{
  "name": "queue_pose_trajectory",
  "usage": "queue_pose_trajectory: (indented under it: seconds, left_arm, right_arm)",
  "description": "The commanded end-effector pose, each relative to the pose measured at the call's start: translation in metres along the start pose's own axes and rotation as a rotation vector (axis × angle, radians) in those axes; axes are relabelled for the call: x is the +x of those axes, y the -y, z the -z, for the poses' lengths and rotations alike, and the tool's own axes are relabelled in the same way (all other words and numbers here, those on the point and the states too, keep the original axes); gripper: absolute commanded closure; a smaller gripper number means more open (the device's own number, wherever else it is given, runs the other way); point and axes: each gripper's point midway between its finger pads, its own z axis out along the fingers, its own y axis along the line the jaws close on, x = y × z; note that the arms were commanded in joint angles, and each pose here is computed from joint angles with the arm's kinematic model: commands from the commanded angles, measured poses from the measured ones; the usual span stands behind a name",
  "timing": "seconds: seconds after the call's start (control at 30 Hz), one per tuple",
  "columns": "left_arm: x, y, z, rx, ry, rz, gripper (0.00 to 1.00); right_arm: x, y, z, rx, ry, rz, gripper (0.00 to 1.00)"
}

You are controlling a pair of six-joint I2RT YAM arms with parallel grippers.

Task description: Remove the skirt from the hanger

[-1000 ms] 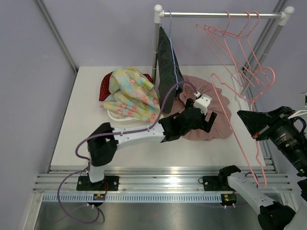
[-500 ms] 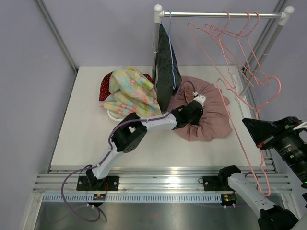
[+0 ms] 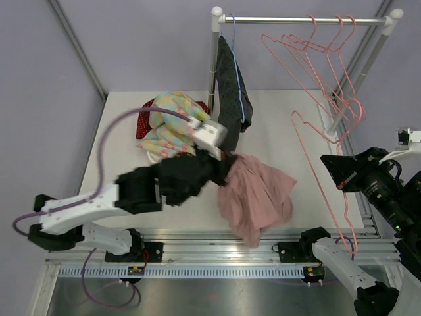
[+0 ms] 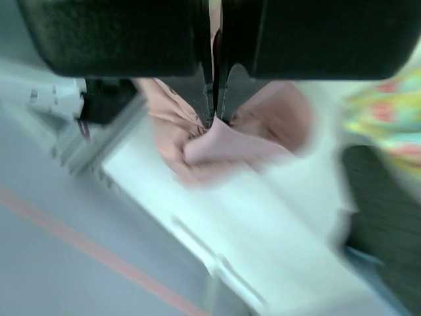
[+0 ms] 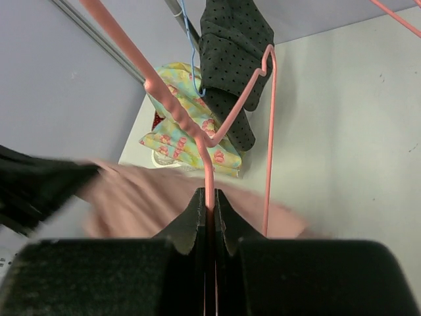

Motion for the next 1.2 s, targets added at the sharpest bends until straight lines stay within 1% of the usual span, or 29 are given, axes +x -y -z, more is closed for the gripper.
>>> queue_pose_trajectory:
  seconds: [0.0, 0.03, 0.1, 0.13, 0.17, 0.2, 0.23, 0.27, 0.3, 0.33, 0.37, 0.4, 0.43, 0.47, 0.5, 0.57, 0.63, 0.7, 0.73, 0.8, 0.83, 0.87, 0.9, 0.93, 0.97, 1.03, 1.07, 1.13, 1.17]
  left_arm:
    - [-0.046, -0.124, 0.057, -0.422, 0.085, -0.104, 1.0]
    - [-0.07, -0.153, 0.07, -0.491, 0.123, -0.109, 1.0]
    - [-0.098, -0.176, 0.081, -0.504, 0.175, -0.101, 1.0]
    - [-0.122, -0.205, 0.094, -0.58, 0.219, -0.103, 1.0]
    - [-0.139, -0.209, 0.092, -0.544, 0.251, -0.098, 1.0]
    - [-0.153, -0.221, 0.093, -0.567, 0.271, -0.109, 1.0]
    - [-0.164, -0.254, 0.086, -0.644, 0.271, -0.099, 1.0]
    - [-0.199, -0.257, 0.093, -0.63, 0.351, -0.086, 1.0]
    - [-0.211, -0.259, 0.084, -0.571, 0.357, -0.086, 1.0]
    - [-0.23, -0.278, 0.088, -0.603, 0.388, -0.071, 1.0]
    - [-0.243, -0.29, 0.067, -0.591, 0.372, -0.065, 1.0]
    - [-0.253, -0.288, 0.058, -0.536, 0.378, -0.055, 1.0]
    - [-0.256, -0.302, 0.048, -0.541, 0.366, -0.045, 1.0]
    - [-0.245, -0.316, 0.02, -0.53, 0.308, -0.034, 1.0]
    - [-0.256, -0.311, 0.018, -0.496, 0.334, -0.037, 1.0]
    - [-0.253, -0.318, 0.002, -0.482, 0.332, -0.022, 1.0]
    - [-0.225, -0.329, -0.017, -0.478, 0.276, 0.013, 1.0]
    - [-0.227, -0.327, -0.009, -0.484, 0.332, 0.025, 1.0]
    - [-0.19, -0.342, -0.024, -0.506, 0.261, 0.053, 1.0]
    - [-0.18, -0.34, -0.013, -0.519, 0.289, 0.081, 1.0]
    - [-0.143, -0.352, -0.022, -0.545, 0.23, 0.111, 1.0]
    - [-0.122, -0.357, -0.021, -0.569, 0.209, 0.135, 1.0]
    - [-0.109, -0.36, -0.013, -0.601, 0.222, 0.176, 1.0]
    - [-0.117, -0.351, 0.003, -0.587, 0.308, 0.18, 1.0]
    - [-0.063, -0.364, -0.001, -0.635, 0.225, 0.219, 1.0]
    - [-0.043, -0.363, 0.013, -0.658, 0.246, 0.27, 1.0]
    - [-0.012, -0.366, 0.009, -0.662, 0.195, 0.289, 1.0]
    - [0.01, -0.364, 0.004, -0.636, 0.17, 0.313, 1.0]
    - [0.033, -0.365, -0.002, -0.628, 0.114, 0.326, 1.0]
  right_arm:
    - [-0.011, -0.006, -0.009, -0.032, 0.052, 0.001, 1.0]
    - [-0.009, -0.006, -0.013, -0.035, 0.044, -0.006, 1.0]
    - [-0.008, -0.007, -0.012, -0.043, 0.044, -0.014, 1.0]
    - [-0.007, -0.007, -0.012, -0.042, 0.041, -0.016, 1.0]
    - [-0.007, -0.007, -0.013, -0.041, 0.042, -0.016, 1.0]
    - [-0.006, -0.006, -0.011, -0.04, 0.043, -0.016, 1.0]
    - [-0.005, -0.005, -0.012, -0.033, 0.04, -0.017, 1.0]
    - [-0.005, -0.004, -0.013, -0.03, 0.036, -0.017, 1.0]
    - [-0.005, -0.004, -0.013, -0.026, 0.035, -0.018, 1.0]
    - [-0.003, -0.003, -0.013, -0.026, 0.028, -0.018, 1.0]
    - [-0.004, -0.003, -0.014, -0.022, 0.028, -0.018, 1.0]
    - [-0.004, -0.003, -0.013, -0.018, 0.03, -0.018, 1.0]
    - [-0.005, -0.002, -0.012, -0.015, 0.031, -0.015, 1.0]
    - [-0.004, -0.001, -0.011, -0.01, 0.032, -0.012, 1.0]
    - [-0.005, 0.001, -0.01, 0.0, 0.036, -0.005, 1.0]
    - [-0.005, 0.005, -0.01, 0.016, 0.036, 0.002, 1.0]
    - [-0.005, 0.008, -0.01, 0.031, 0.037, 0.012, 1.0]
    - [-0.005, 0.009, -0.011, 0.04, 0.037, 0.023, 1.0]
    - [-0.005, 0.01, -0.011, 0.043, 0.035, 0.024, 1.0]
    - [-0.005, 0.012, -0.012, 0.052, 0.036, 0.033, 1.0]
    - [-0.005, 0.012, -0.013, 0.052, 0.035, 0.035, 1.0]
    - [-0.005, 0.013, -0.013, 0.056, 0.035, 0.036, 1.0]
    - [-0.005, 0.014, -0.014, 0.058, 0.037, 0.039, 1.0]
    - [-0.004, 0.014, -0.016, 0.058, 0.034, 0.041, 1.0]
    - [-0.003, 0.015, -0.019, 0.06, 0.028, 0.041, 1.0]
    - [-0.001, 0.014, -0.024, 0.052, 0.017, 0.04, 1.0]
    - [-0.001, 0.013, -0.026, 0.05, 0.016, 0.037, 1.0]
    - [-0.002, 0.011, -0.032, 0.039, 0.015, 0.036, 1.0]
    - [-0.003, 0.011, -0.036, 0.037, 0.014, 0.034, 1.0]
